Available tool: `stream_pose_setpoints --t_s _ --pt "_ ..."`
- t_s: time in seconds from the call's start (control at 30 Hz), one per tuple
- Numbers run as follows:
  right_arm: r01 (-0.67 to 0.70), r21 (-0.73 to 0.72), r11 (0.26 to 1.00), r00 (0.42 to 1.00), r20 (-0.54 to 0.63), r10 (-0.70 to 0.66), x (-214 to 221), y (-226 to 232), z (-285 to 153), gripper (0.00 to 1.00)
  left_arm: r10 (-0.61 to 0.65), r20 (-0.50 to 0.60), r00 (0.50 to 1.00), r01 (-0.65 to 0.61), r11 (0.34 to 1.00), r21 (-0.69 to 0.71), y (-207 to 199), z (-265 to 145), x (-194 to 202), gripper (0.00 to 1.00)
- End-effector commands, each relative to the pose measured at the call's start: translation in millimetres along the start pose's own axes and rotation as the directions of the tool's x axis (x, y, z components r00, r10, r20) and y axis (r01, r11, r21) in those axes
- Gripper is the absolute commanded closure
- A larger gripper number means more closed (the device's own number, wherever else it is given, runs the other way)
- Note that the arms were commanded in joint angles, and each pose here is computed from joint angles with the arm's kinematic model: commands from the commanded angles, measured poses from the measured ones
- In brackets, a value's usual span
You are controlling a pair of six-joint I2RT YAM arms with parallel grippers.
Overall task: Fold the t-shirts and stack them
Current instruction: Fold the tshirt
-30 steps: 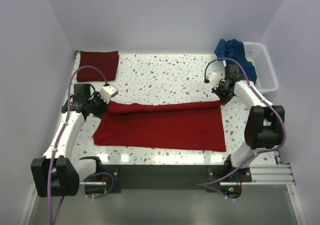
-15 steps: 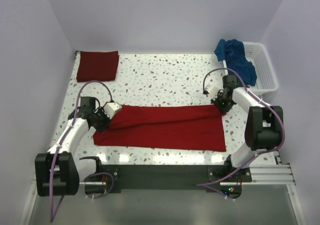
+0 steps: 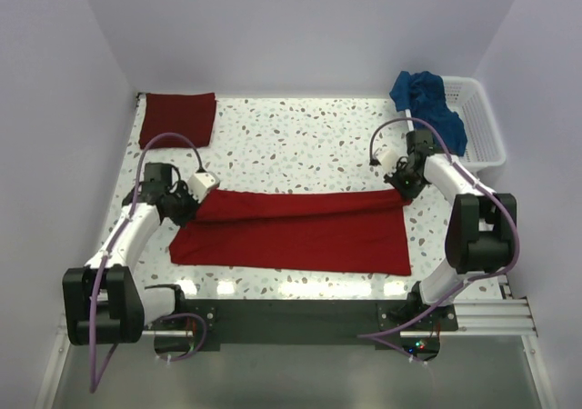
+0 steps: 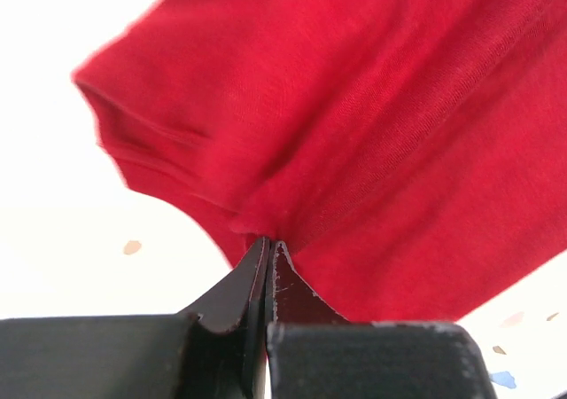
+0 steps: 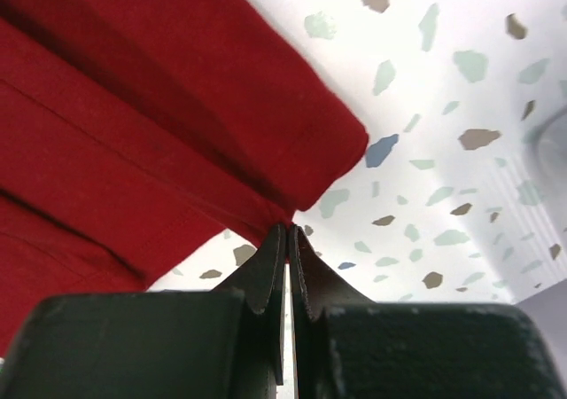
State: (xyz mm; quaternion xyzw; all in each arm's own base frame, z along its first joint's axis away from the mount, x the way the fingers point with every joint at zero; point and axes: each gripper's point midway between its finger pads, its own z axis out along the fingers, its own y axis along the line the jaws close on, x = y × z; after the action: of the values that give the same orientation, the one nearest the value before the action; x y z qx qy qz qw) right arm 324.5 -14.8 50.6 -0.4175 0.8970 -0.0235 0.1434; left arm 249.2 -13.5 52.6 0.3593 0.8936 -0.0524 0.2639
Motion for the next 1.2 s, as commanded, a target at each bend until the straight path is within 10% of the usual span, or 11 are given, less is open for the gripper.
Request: stream_pose_setpoints --t_s 0.0,0.7,0.77,0.97,1.17 --pt "0.028 0.040 0.999 0.999 0.024 -0.029 -7 -12 -25 1.00 0.041 0.035 0.999 -0.037 0.995 -0.093 30 -18 -26 1.00" --pt "0.037 -0.073 0.997 0.997 -0.062 -0.041 26 25 -11 1.00 0.074 -0.014 0.997 -0.075 0.995 -0.072 30 -9 -14 1.00" --pt "0.039 -0.106 0.994 0.996 -0.076 -0.047 29 31 -14 0.86 0.089 -0.025 0.996 -0.090 0.994 -0.058 26 -10 -10 1.00" --pt "0.054 -0.166 0.985 0.998 -0.031 -0.060 16 38 -42 0.59 0.166 0.015 0.986 -0.166 0.986 0.005 12 -21 -17 0.72" --pt "-0.094 -0.174 0.980 0.995 0.008 0.097 -14 26 -41 0.62 0.084 0.105 0.991 -0.090 0.994 0.061 12 -21 -48 0.64"
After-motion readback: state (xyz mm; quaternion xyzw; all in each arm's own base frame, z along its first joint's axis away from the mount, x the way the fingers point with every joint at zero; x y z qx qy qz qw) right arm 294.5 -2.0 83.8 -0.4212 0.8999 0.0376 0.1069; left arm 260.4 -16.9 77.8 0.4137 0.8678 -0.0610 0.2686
